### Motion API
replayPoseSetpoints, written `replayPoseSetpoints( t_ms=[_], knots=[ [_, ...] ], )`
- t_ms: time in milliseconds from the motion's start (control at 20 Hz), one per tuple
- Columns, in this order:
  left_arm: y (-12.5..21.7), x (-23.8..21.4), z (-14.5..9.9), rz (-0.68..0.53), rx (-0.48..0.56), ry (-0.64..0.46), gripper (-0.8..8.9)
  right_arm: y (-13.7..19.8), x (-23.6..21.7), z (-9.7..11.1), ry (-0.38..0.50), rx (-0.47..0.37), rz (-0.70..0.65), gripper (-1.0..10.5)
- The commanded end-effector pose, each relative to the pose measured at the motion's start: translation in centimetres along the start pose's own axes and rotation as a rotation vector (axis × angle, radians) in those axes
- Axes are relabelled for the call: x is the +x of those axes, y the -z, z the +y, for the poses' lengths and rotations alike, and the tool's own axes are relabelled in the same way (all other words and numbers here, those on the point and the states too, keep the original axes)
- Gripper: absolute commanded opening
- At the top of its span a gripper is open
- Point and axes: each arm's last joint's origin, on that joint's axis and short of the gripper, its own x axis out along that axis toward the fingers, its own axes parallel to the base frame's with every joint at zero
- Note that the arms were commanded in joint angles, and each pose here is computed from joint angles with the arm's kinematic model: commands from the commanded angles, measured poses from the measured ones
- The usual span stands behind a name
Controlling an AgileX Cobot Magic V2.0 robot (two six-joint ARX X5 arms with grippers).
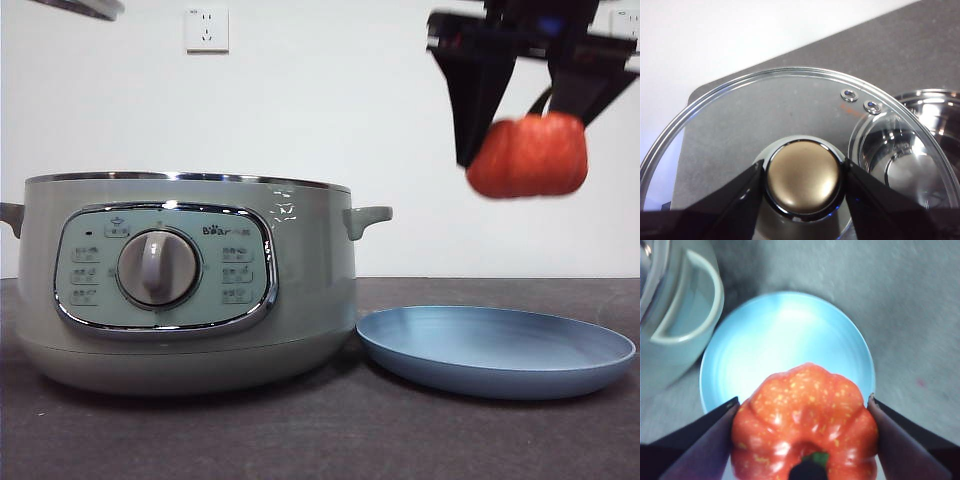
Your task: Take the pumpkin out from the steamer,put the pumpkin in the blue plate,close the lid
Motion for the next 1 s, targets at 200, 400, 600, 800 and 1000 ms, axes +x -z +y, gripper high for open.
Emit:
replayPoseSetpoints(
  t_ms=[200, 400, 600, 800, 1000],
  knots=[
    [-0.6, -0.5, 0.2, -0.067, -0.020, 0.032, -0.09, 1.4, 5.6, 0.7, -0.005, 0.016, -0.009, 0.0],
    [-0.6, -0.5, 0.2, -0.068, -0.021, 0.032, -0.09, 1.2, 8.9, 1.1, -0.071, 0.012, 0.051, 0.1],
    [-0.6, -0.5, 0.2, -0.068, -0.021, 0.032, -0.09, 1.7, 11.7, 1.3, -0.056, 0.008, 0.132, 0.7],
    [-0.6, -0.5, 0.2, -0.068, -0.021, 0.032, -0.09, 1.8, 12.4, 1.1, -0.045, 0.048, 0.155, 4.8],
    [-0.6, -0.5, 0.2, -0.068, -0.021, 0.034, -0.09, 1.9, 12.4, 0.9, -0.039, 0.057, 0.165, 6.0]
  ],
)
